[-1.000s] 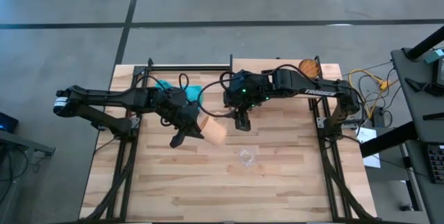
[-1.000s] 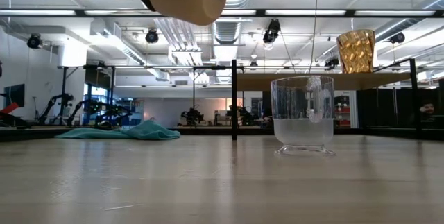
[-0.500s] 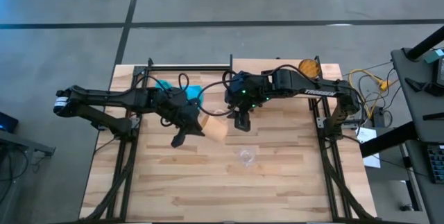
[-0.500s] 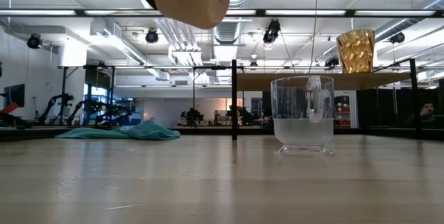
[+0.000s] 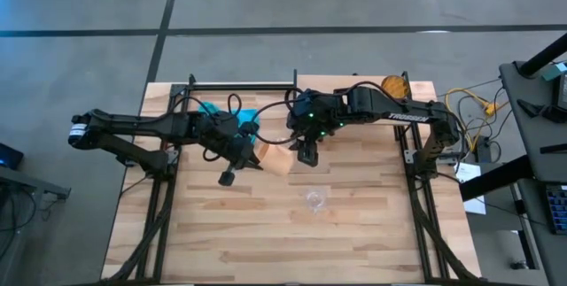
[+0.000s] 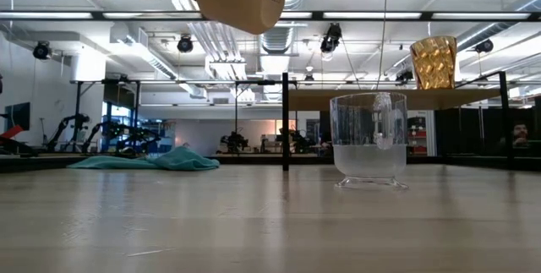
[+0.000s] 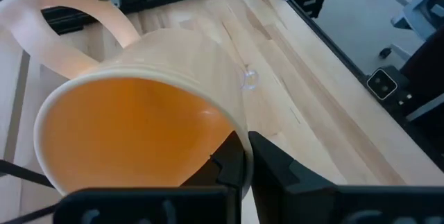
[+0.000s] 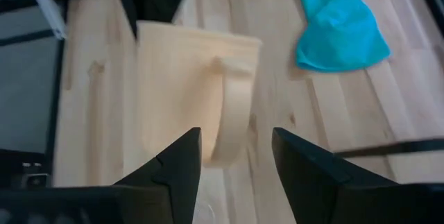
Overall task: Stack small to large cups/mugs on shelf
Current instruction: Put the yellow mug on the shelf
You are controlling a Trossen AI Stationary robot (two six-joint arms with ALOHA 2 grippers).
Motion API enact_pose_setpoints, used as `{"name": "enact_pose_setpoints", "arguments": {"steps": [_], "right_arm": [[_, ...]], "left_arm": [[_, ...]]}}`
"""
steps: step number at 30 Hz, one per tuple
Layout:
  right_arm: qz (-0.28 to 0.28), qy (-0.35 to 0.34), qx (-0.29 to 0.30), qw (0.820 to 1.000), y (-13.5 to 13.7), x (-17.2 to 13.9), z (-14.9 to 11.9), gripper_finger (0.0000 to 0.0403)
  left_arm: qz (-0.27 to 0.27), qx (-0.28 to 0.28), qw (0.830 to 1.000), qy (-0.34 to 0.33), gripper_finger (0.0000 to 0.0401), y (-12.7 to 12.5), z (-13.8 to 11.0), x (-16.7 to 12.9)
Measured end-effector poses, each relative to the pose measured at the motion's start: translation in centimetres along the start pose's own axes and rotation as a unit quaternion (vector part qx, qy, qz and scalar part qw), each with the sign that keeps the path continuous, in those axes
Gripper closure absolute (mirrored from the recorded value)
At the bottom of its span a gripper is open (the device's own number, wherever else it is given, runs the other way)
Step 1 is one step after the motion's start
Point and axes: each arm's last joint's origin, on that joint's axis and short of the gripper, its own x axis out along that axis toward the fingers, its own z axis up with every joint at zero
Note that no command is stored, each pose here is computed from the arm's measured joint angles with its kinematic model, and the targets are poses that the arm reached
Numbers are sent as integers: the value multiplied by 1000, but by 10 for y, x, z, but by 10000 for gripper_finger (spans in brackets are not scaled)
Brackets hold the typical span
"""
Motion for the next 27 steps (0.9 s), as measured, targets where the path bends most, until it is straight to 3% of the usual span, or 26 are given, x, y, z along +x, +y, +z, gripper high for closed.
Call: {"name": "enact_pose_setpoints", "arguments": {"steps": [6,14,27], "right_arm": [[21,-24,-3,999,1,0,5,232],[19,-7,13,1000,0,10,3,236],[13,4,16,1000,-3,20,3,294]], "left_arm": [[3,8,1000,-12,401,1,2,0],[5,11,1000,-23,401,1,4,0],[3,6,1000,-19,401,1,4,0]]}}
